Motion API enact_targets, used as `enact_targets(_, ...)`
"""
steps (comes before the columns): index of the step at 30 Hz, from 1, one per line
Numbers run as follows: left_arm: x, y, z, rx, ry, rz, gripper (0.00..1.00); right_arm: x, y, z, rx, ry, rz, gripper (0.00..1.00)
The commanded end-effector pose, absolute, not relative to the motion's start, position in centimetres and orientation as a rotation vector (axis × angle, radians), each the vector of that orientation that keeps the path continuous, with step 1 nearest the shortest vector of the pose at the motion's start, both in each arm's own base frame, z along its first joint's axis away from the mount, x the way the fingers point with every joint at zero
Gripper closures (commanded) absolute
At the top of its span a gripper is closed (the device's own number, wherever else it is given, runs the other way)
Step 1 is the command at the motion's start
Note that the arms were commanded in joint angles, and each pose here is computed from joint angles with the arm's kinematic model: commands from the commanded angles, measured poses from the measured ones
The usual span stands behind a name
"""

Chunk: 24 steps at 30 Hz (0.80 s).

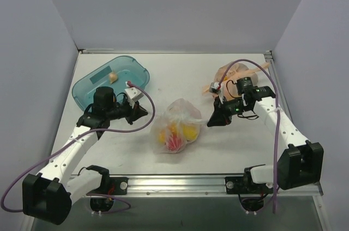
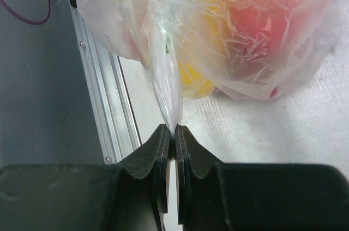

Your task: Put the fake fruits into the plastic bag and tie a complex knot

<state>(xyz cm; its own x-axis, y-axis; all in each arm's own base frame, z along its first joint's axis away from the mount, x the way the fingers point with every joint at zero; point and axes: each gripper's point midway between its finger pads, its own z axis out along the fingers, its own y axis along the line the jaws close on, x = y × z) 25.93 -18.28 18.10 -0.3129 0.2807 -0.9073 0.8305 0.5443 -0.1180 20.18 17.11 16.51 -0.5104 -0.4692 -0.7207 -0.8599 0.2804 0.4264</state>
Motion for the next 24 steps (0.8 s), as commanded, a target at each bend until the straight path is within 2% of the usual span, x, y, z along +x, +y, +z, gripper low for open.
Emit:
enact_targets(1, 27.5, -14.8, 17.4, 0.887, 1.882, -0.547, 1.0, 19.1, 14.6, 15.1, -1.189, 2.277, 1.064, 1.0)
enact_targets(2, 26.4, -15.9, 17.8, 0.938, 1.847, -0.631, 1.0, 19.2, 15.0, 15.3, -1.202, 2.269, 1.073, 1.0)
enact_targets(3, 25.9, -16.4, 18.1, 0.979, 1.815, -0.666, 0.96, 19.3, 15.3, 15.4, -1.198, 2.277, 1.076, 1.0)
enact_targets(4, 25.3, -16.9, 18.6, 0.996, 1.797, -0.701, 0.63, 19.4, 15.5, 15.7, -1.198, 2.282, 1.077, 0.98)
enact_targets(6, 24.1, -17.9, 19.8, 1.049, 1.737, -0.795, 0.36, 19.8, 16.2, 16.3, -1.206, 2.281, 1.078, 0.79)
enact_targets(7, 23.6, -18.1, 20.5, 1.068, 1.724, -0.821, 0.2, 19.8, 16.3, 16.5, -1.197, 2.293, 1.073, 0.59)
enact_targets(8, 23.4, -18.3, 21.0, 1.082, 1.707, -0.832, 0.03, 20.0, 16.4, 16.9, -1.203, 2.283, 1.057, 0.5)
enact_targets(10, 23.2, -18.1, 21.2, 1.104, 1.714, -0.825, 0.03, 20.4, 16.4, 17.2, -1.234, 2.281, 0.993, 0.37)
enact_targets(12, 23.3, -18.0, 22.3, 1.187, 1.644, -0.775, 0.03, 20.6, 16.2, 17.3, -1.265, 2.279, 0.93, 0.35)
enact_targets(13, 22.8, -18.0, 22.2, 1.22, 1.641, -0.784, 0.03, 20.7, 15.8, 17.0, -1.29, 2.29, 0.873, 0.3)
enact_targets(18, 22.9, -17.9, 22.0, 1.457, 1.451, -0.626, 0.03, 20.2, 15.6, 15.9, -1.401, 2.297, 0.757, 0.29)
enact_targets(22, 23.0, -18.6, 20.2, 1.606, 1.356, -0.574, 0.04, 19.5, 16.2, 14.8, -1.487, 2.274, 0.686, 0.09)
enact_targets(24, 22.9, -19.4, 19.5, 1.678, 1.314, -0.555, 0.06, 19.6, 16.5, 14.7, -1.49, 2.271, 0.674, 0.09)
